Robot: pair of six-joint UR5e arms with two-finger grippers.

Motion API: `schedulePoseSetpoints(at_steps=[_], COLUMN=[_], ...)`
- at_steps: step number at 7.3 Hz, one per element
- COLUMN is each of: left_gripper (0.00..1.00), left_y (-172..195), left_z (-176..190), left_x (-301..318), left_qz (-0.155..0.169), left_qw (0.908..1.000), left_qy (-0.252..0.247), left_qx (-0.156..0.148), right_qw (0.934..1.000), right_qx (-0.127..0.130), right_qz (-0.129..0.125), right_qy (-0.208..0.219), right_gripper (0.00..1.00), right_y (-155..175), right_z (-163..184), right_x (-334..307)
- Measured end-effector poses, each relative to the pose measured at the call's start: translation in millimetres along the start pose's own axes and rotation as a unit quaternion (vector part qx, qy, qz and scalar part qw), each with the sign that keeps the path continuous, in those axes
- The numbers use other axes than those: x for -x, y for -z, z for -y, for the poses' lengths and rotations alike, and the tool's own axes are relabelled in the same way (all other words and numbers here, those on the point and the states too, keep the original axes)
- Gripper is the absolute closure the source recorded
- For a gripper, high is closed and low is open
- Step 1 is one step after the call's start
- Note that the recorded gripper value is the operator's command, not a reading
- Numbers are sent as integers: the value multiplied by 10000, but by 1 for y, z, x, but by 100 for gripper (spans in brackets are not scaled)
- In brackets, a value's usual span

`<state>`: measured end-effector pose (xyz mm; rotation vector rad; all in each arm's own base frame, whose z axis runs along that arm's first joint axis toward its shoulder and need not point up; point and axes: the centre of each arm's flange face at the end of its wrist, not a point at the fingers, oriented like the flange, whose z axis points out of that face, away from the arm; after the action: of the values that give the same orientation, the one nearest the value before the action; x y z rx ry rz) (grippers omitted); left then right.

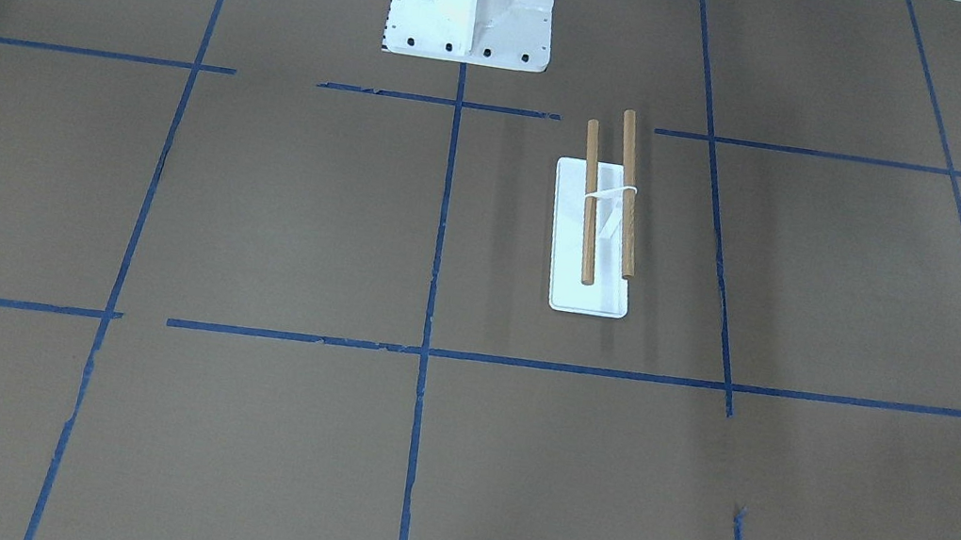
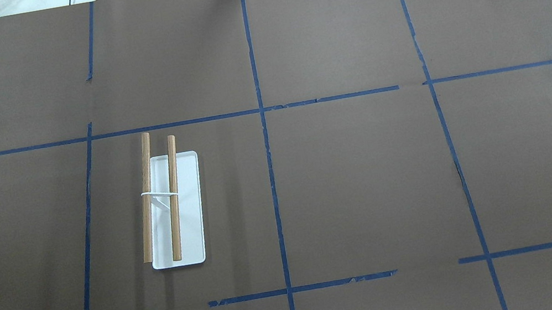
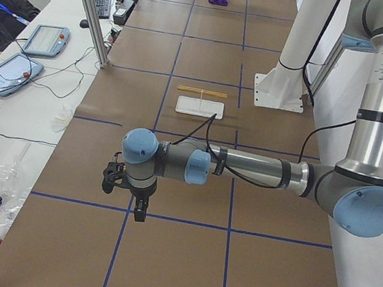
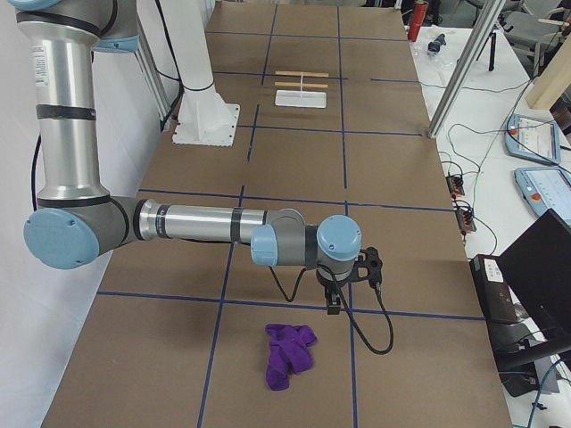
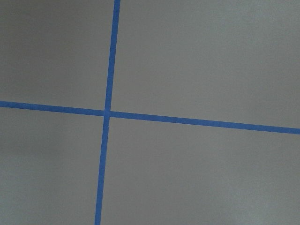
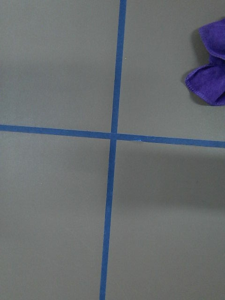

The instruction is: Hang towel on rack

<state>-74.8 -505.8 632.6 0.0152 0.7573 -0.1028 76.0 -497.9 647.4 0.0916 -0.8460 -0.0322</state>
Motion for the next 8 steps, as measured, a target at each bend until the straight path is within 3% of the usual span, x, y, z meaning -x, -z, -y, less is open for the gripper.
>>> schedulePoseSetpoints(at_steps=[5, 6, 8], left_gripper=[0, 0, 0], left_y=[2, 2, 3], left_z=[0, 0, 0], left_x=[-2, -2, -3], left_qz=[-4, -6, -6], left_qw=[10000, 10000, 10000], left_qy=[-14, -16, -29], left_qx=[-18, -21, -30], right_qw=[10000, 10000, 9996], right_qx=[5, 28, -188], right_qz=[-13, -9, -46], right_qy=[-10, -67, 194], right_gripper=[0, 0, 0], right_y=[-1, -11, -56], right_z=[6, 8, -23], right_x=[5, 0, -43])
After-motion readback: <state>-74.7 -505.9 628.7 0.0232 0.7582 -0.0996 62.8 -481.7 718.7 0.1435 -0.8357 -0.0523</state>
